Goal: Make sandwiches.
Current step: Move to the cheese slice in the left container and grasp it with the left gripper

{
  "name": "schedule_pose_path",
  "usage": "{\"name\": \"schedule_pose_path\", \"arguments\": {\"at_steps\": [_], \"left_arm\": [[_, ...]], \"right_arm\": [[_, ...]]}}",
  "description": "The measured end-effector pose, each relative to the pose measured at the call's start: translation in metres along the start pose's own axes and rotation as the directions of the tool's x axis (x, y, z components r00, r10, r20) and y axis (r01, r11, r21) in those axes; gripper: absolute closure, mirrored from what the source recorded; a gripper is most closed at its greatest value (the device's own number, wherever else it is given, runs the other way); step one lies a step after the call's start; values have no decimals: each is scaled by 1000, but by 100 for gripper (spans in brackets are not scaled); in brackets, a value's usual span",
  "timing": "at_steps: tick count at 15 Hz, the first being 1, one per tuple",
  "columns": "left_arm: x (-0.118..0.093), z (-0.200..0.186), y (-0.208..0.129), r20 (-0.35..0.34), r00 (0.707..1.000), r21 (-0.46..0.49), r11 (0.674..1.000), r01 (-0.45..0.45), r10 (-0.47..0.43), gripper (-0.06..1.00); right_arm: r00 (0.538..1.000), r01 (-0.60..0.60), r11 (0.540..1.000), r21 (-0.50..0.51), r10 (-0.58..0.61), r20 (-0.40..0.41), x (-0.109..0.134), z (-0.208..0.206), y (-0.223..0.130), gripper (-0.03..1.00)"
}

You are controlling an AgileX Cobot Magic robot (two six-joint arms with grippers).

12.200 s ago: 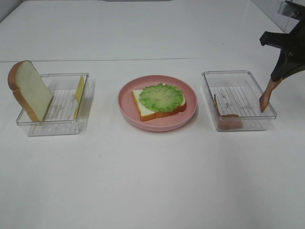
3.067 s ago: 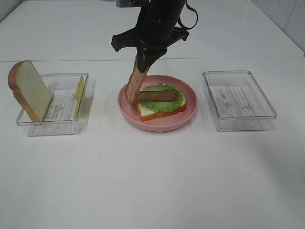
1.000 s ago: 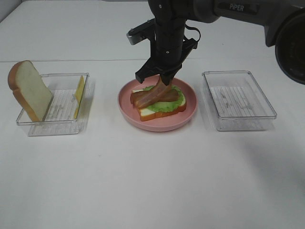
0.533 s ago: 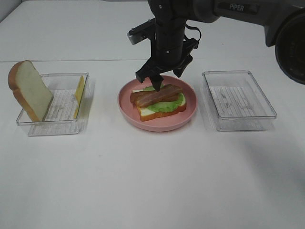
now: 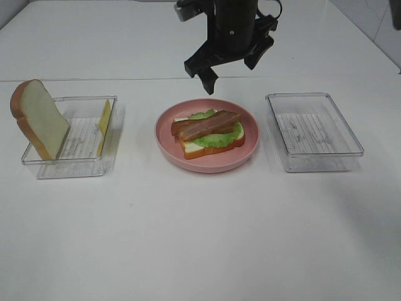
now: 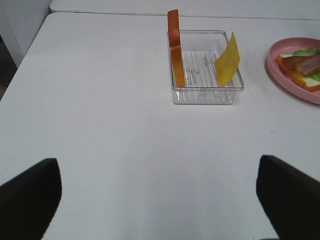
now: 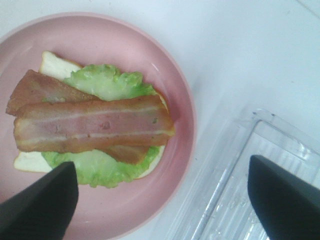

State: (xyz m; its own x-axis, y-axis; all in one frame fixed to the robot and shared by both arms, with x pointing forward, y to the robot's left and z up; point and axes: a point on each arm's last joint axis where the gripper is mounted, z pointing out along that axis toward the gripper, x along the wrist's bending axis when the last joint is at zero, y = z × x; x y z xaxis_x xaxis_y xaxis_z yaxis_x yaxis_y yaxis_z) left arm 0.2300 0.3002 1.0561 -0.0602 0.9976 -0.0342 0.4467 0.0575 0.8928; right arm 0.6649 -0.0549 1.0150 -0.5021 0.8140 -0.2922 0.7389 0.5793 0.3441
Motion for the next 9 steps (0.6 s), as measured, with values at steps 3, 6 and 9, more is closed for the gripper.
{"name": "schedule_pose_path", "arguments": {"at_steps": [3,6,9], "left_arm": [[0,0,0,0,1000,0,1000,0,0,-4],[0,0,0,0,1000,0,1000,0,0,-4],[0,0,0,0,1000,0,1000,0,0,-4]], "right_arm": [[1000,-25,999,-34,25,11,-14,-47,-2,7],[998,-55,995,-89,56,12,-29,-83,-5,7],[989,-147,976,-159,148,-10,-65,-122,-15,7]]}}
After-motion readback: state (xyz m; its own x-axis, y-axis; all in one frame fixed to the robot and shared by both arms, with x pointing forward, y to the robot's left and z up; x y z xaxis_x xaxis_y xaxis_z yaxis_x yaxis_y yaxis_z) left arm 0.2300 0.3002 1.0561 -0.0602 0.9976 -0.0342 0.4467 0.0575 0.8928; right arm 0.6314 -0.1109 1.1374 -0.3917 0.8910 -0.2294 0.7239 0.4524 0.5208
